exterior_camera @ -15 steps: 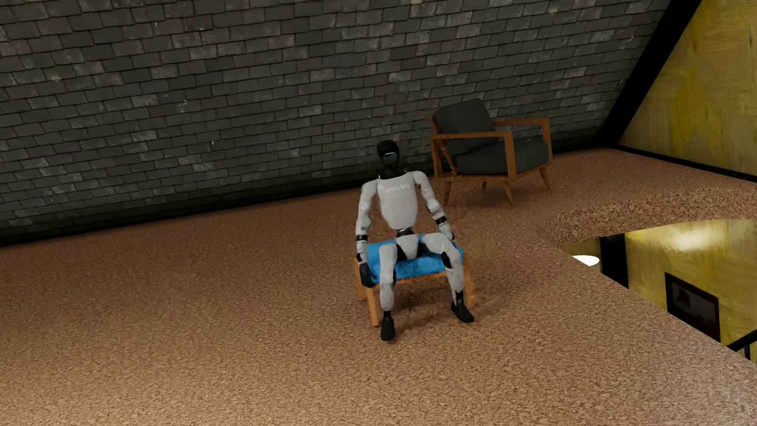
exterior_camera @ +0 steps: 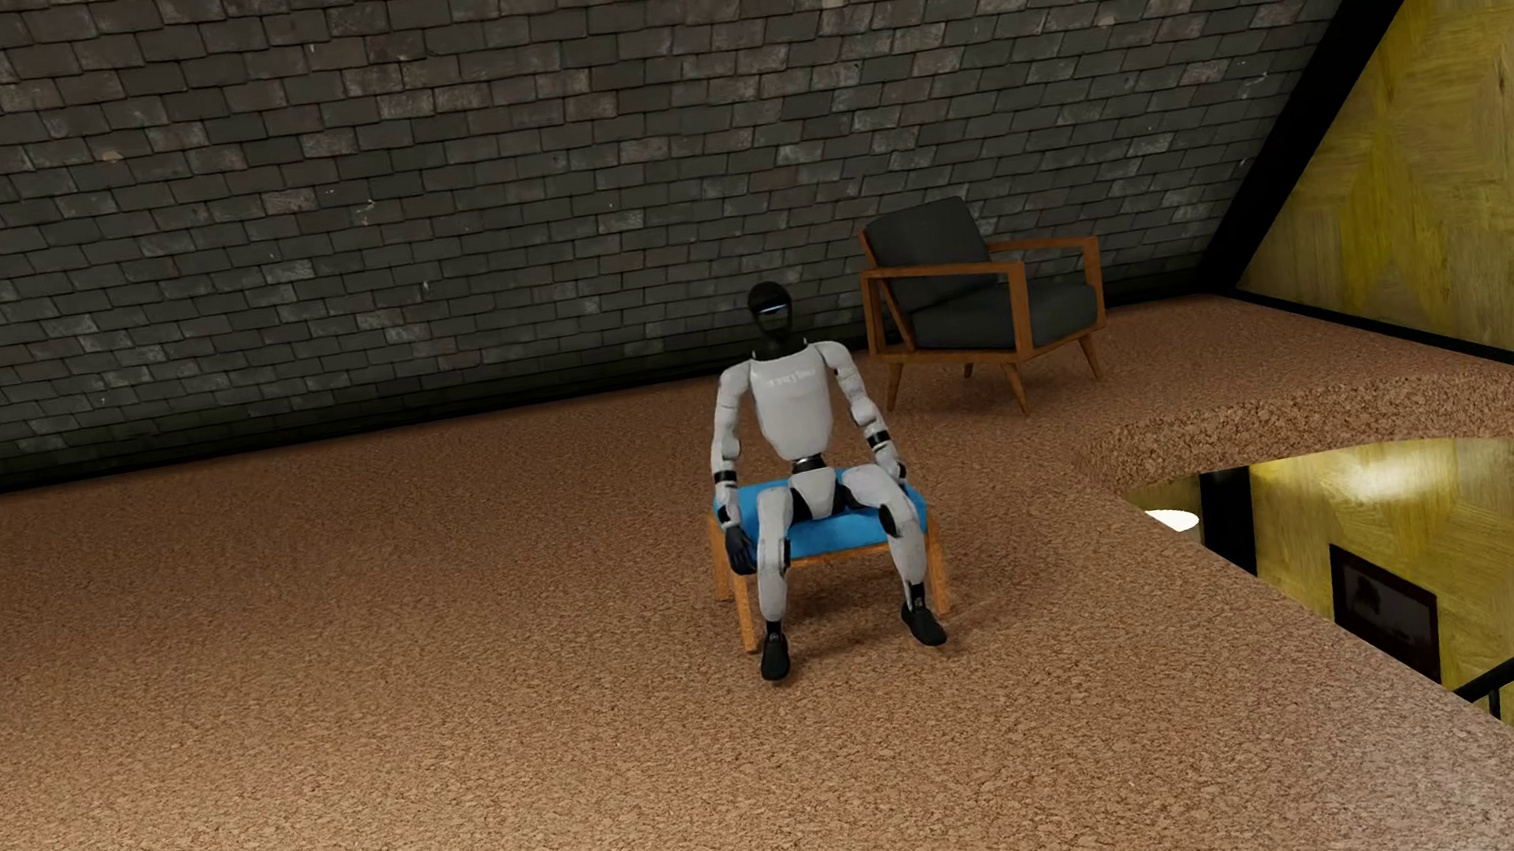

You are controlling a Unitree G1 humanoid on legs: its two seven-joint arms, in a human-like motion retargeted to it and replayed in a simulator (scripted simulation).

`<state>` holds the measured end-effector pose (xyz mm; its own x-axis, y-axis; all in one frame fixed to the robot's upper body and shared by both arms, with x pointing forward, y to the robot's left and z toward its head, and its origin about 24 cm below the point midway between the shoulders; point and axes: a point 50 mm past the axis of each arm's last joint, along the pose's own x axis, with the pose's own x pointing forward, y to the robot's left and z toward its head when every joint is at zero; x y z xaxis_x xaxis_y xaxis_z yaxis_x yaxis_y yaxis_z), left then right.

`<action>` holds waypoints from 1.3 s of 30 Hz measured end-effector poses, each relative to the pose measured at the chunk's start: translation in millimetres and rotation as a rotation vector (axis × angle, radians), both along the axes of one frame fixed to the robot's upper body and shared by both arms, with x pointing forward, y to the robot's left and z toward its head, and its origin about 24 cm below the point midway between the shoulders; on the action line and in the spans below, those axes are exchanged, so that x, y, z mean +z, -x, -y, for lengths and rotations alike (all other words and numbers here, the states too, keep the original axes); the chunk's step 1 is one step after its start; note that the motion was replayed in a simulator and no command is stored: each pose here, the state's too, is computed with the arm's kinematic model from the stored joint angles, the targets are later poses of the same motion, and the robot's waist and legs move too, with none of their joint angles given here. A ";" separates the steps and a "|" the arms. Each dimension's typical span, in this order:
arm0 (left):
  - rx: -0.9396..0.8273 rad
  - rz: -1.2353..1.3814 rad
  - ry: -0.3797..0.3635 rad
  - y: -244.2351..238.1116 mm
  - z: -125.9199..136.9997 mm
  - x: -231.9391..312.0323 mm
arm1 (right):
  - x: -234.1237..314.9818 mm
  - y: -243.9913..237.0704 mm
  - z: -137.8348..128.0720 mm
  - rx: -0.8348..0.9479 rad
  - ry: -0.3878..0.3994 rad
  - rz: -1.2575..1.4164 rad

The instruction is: Get up from the chair

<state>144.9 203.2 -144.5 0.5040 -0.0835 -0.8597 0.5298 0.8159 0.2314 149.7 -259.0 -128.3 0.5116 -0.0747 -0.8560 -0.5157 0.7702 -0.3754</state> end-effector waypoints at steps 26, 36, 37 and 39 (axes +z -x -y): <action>-1.183 1.830 0.152 -95.4 118.4 421.5 | 351.7 -92.4 -204.2 1.704 0.021 1.583; -1.027 1.343 -0.113 -194.6 127.8 308.1 | 254.8 -183.2 -201.0 1.381 0.213 1.219; -1.005 1.212 -0.140 -204.2 126.8 279.4 | 228.3 -189.9 -198.8 1.334 0.213 1.092; -0.973 0.939 -0.181 -207.3 128.1 214.8 | 173.1 -185.8 -194.5 1.296 0.200 0.819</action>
<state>352.2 75.2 70.3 0.7019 -0.6609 -0.2658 0.4529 0.1259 0.8826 335.5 -64.5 44.8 0.6225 0.7007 -0.3487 -0.3762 -0.1228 -0.9184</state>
